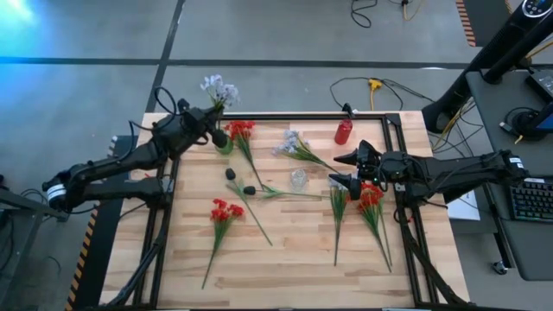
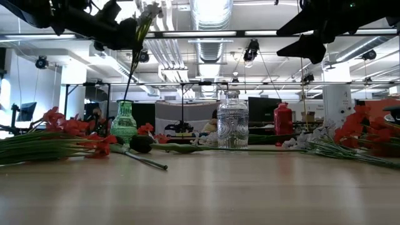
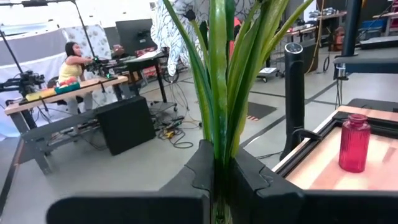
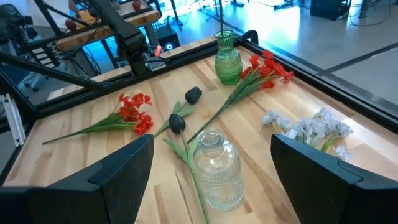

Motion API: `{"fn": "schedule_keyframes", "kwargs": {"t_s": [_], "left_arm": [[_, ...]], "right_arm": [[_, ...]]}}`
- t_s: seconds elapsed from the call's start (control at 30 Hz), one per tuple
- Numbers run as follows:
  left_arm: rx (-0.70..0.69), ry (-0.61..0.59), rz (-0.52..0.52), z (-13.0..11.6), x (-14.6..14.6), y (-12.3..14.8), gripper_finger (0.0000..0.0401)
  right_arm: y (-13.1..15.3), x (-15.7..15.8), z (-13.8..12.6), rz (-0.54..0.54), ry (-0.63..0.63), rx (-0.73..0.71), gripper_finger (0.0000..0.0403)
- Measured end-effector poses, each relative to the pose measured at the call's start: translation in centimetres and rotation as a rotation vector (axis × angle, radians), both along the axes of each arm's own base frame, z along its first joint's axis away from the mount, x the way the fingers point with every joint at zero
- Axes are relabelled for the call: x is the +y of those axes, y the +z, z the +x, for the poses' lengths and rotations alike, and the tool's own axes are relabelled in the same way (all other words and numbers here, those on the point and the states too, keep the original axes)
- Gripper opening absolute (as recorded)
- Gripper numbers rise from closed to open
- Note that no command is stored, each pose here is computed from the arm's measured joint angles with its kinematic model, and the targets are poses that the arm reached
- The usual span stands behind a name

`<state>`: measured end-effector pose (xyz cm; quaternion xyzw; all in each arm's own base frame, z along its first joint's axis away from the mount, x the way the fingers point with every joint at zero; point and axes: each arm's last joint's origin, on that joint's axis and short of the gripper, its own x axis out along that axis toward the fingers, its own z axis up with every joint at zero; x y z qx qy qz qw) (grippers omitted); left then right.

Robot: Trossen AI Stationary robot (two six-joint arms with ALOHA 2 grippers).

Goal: Sort flowers into vase by color
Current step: Put the left white flower into the green vase

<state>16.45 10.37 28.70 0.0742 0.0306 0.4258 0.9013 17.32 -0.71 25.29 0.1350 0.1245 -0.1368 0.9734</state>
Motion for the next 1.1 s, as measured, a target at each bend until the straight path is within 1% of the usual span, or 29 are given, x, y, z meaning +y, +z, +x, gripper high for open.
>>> {"fn": "schedule_keyframes", "kwargs": {"t_s": [0.4,0.8,0.93,1.1], "left_arm": [[-0.005,0.01,-0.019,-0.1,0.0,-1.4,0.0015],[-0.049,0.02,-0.048,-0.4,0.0,-3.1,0.0017],[-0.07,0.023,-0.043,-0.6,0.0,-3.7,0.0017],[-0.067,0.066,-0.045,-0.8,0.0,-4.2,0.0017]], "right_arm": [[0.0,0.0,0.0,0.001,-0.001,0.001,0.0315],[0.0,0.0,0.0,0.004,-0.002,0.002,0.0315],[0.0,0.0,0.0,0.004,-0.001,0.002,0.0315],[0.0,0.0,0.0,0.004,-0.001,0.002,0.0315]]}}
